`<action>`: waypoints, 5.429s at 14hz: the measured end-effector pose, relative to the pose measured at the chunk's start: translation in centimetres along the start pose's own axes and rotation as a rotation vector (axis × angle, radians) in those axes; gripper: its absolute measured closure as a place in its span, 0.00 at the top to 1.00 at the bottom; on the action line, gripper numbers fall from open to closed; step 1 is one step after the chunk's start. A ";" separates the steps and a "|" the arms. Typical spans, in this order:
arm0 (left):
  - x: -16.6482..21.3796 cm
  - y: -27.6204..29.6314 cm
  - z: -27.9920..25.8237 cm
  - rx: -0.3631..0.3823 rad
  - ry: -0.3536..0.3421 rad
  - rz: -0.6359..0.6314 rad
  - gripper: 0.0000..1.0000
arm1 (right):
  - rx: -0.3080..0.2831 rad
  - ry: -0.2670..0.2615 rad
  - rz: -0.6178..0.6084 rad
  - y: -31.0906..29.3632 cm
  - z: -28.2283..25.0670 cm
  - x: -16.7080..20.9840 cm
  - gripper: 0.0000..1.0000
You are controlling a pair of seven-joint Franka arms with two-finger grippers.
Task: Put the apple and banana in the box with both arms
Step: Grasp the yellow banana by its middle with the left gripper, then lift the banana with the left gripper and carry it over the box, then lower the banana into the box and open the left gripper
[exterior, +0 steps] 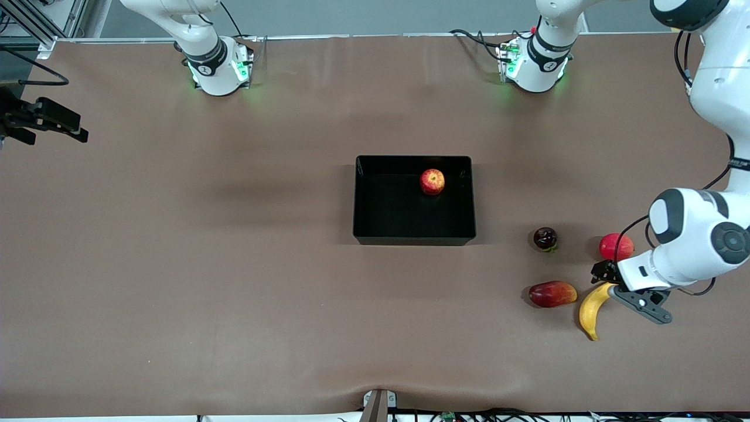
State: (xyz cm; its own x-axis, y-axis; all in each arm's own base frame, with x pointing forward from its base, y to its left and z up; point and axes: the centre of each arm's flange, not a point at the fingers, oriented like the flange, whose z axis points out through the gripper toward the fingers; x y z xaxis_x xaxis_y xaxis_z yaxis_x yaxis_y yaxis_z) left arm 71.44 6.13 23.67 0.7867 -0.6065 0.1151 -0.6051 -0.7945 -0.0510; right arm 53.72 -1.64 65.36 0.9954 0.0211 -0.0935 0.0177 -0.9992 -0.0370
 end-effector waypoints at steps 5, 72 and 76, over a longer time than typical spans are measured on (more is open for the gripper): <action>0.2 0.5 3.7 0.056 0.023 0.141 0.96 | 0.000 -0.001 0.000 0.0 0.0 0.0 1.00; 16.2 61.7 3.2 0.057 -0.043 -0.620 0.37 | 0.005 -0.028 0.022 1.2 0.5 -0.1 1.00; 16.6 61.0 3.0 0.060 -0.034 -0.630 0.57 | 0.005 -0.028 0.022 1.2 0.5 -0.1 1.00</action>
State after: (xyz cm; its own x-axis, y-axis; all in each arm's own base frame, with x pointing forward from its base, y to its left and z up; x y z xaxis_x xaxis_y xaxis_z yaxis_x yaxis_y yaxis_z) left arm 47.95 -52.54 19.48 0.9937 -0.0216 0.1101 -0.0173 -0.9991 -0.0395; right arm 53.56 -2.82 64.84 0.9925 -0.0001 -0.1225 -0.0050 -0.9992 -0.0394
